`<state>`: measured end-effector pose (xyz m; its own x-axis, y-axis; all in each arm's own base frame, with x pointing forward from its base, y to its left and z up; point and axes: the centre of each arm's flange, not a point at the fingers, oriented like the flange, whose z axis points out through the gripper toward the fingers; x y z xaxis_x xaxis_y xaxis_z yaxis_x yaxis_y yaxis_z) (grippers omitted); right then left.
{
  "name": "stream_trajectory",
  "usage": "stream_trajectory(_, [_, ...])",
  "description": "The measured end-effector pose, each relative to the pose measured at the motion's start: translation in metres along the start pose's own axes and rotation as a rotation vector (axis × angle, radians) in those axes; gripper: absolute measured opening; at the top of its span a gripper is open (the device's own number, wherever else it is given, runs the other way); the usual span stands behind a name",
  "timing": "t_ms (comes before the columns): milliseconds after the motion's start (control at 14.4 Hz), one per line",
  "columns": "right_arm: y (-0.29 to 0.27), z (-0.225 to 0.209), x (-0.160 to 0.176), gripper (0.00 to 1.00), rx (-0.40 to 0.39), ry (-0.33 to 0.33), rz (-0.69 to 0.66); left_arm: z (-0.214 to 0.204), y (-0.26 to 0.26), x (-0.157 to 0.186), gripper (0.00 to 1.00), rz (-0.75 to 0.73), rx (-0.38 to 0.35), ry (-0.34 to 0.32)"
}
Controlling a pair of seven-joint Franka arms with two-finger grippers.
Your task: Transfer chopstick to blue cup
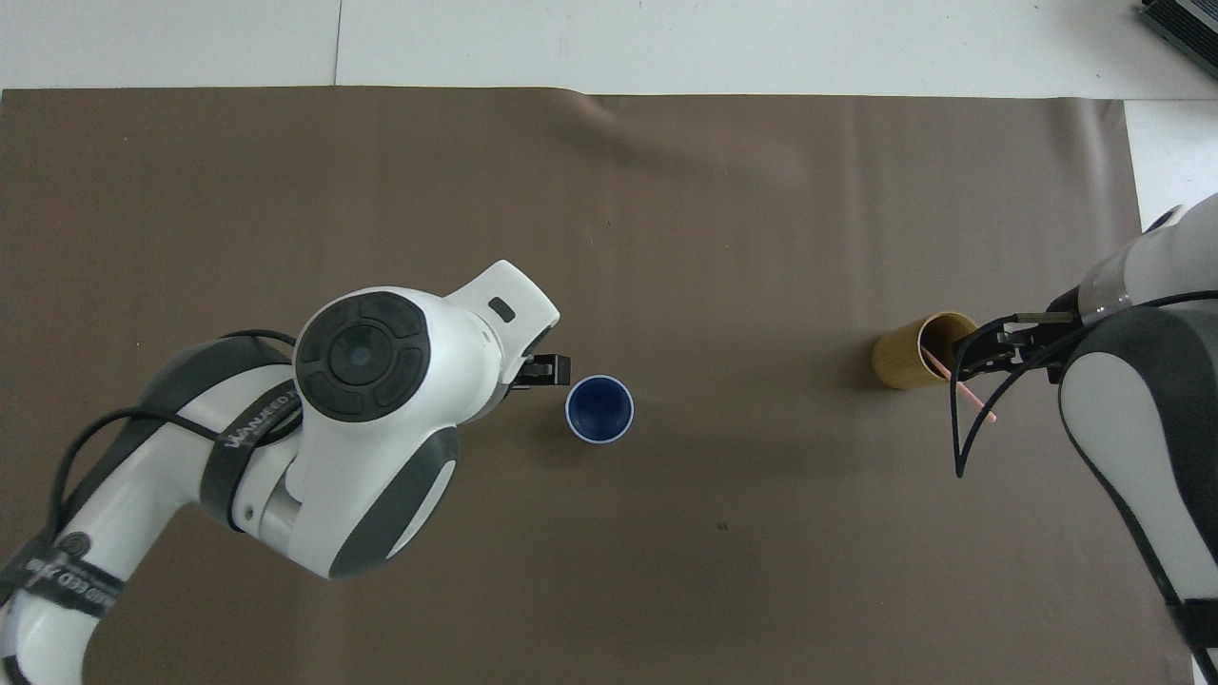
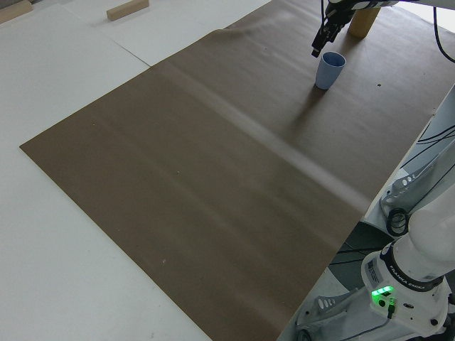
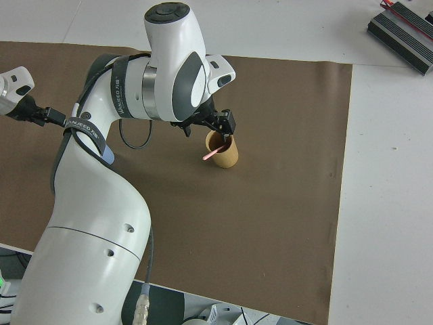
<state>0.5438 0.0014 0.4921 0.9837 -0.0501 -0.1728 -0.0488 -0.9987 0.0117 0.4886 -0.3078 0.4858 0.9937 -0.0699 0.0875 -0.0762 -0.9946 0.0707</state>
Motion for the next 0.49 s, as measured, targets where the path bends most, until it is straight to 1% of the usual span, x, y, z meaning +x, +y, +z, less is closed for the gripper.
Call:
stream_trajectory(139, [0.0,0.021,0.001,1.0,-0.002,-0.029,-0.001,-0.036,-0.044,0.006,1.0,0.018,0.004,0.014])
stream_trajectory(487, [0.0,0.044,-0.001,1.0,-0.003,-0.055,-0.002,-0.103,-0.127,0.031,1.0,0.048,0.012,0.065])
